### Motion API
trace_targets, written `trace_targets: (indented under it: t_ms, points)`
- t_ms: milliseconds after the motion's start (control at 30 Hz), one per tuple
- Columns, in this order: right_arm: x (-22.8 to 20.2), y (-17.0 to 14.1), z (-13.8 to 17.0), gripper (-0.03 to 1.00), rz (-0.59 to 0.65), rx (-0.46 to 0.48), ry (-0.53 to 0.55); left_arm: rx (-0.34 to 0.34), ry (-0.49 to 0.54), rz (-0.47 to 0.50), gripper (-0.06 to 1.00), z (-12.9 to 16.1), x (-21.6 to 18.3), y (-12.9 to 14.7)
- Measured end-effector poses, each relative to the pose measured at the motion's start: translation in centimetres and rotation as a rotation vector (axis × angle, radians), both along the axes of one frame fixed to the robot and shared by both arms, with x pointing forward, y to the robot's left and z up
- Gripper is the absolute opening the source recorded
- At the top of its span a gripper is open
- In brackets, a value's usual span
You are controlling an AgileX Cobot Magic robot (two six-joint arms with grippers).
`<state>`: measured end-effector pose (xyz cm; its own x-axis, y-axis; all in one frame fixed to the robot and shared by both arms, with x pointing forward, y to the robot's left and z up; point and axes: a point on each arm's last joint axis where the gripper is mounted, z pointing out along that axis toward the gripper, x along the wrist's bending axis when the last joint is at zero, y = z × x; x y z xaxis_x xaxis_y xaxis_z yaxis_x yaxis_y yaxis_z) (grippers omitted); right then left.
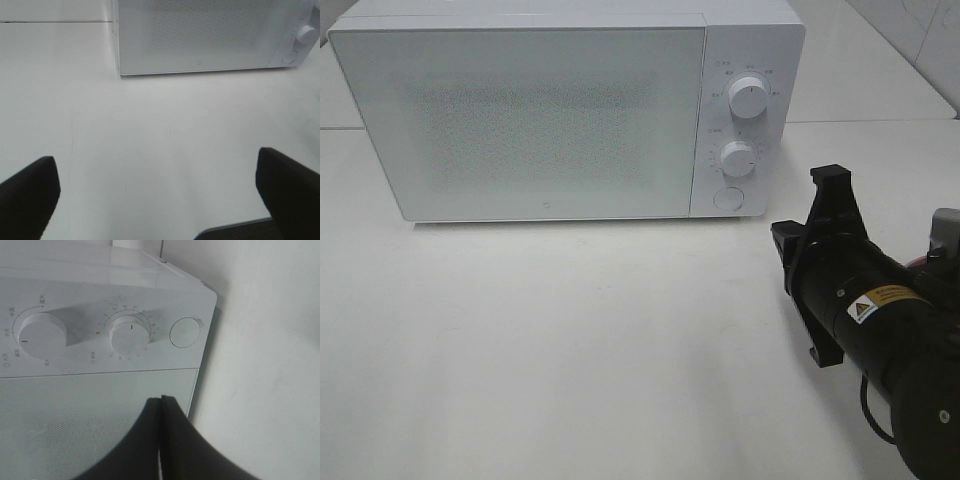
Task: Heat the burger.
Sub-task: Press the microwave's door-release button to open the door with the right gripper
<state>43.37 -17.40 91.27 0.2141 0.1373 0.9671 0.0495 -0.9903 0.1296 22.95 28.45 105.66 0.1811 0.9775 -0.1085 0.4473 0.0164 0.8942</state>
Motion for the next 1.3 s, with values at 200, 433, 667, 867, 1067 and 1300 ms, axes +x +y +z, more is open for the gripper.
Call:
trace_targets:
  t_ms: [200, 433, 667, 867, 1067, 1300]
  points:
    - [0.8, 1.0, -1.0, 0.00, -0.015, 0.049, 0.023, 0.000, 0.000, 0.000, 0.99, 0.0, 0.0, 0.0]
    - [1.7, 1.5, -1.8, 0.00, -0.026, 0.069, 0.036, 0.000, 0.000, 0.000, 0.99, 0.0, 0.0, 0.0]
    - [3.6, 1.5, -1.6, 0.00, -0.052, 0.124, 0.041, 0.000, 0.000, 0.000, 0.99, 0.0, 0.0, 0.0]
    - [5.3, 1.5, -1.2, 0.00, -0.078, 0.155, 0.033, 0.000, 0.000, 0.000, 0.99, 0.0, 0.0, 0.0]
    - [6.7, 1.8, -1.8, 0.00, -0.079, 0.154, 0.051, 0.000, 0.000, 0.000, 0.99, 0.0, 0.0, 0.0]
    - [8.2, 1.4, -2.8, 0.00, -0.111, 0.156, 0.085, 0.000, 0.000, 0.000, 0.99, 0.0, 0.0, 0.0]
